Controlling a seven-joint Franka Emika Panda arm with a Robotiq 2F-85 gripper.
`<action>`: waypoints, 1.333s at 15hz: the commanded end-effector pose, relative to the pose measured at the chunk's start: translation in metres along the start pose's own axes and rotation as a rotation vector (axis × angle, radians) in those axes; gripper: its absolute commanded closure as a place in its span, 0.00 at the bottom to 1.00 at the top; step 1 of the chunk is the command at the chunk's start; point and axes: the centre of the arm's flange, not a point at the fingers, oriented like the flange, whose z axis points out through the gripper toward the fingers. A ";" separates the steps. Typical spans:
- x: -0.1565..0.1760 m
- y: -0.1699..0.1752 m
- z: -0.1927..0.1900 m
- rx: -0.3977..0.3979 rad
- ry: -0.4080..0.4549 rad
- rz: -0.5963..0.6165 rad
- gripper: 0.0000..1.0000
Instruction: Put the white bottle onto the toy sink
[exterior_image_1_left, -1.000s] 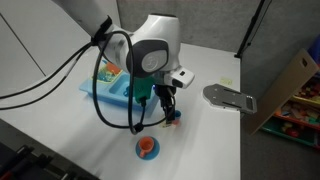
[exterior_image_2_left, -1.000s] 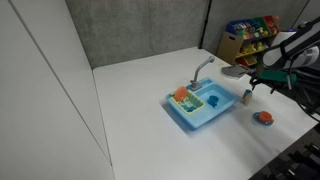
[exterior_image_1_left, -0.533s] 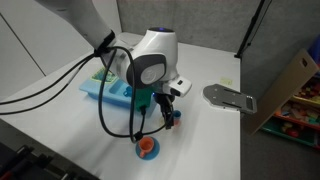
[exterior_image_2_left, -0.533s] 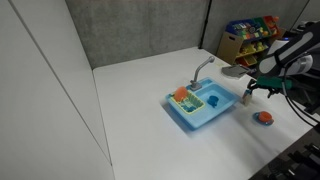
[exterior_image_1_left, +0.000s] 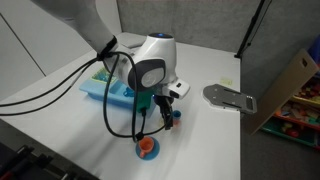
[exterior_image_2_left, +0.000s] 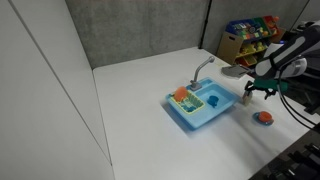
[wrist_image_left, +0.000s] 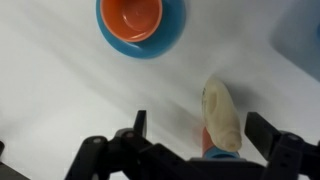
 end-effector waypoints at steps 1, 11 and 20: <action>0.008 -0.012 -0.001 0.018 0.018 -0.011 0.00; 0.013 -0.041 0.007 0.006 0.031 -0.034 0.26; 0.006 -0.034 -0.020 -0.001 0.020 -0.056 0.91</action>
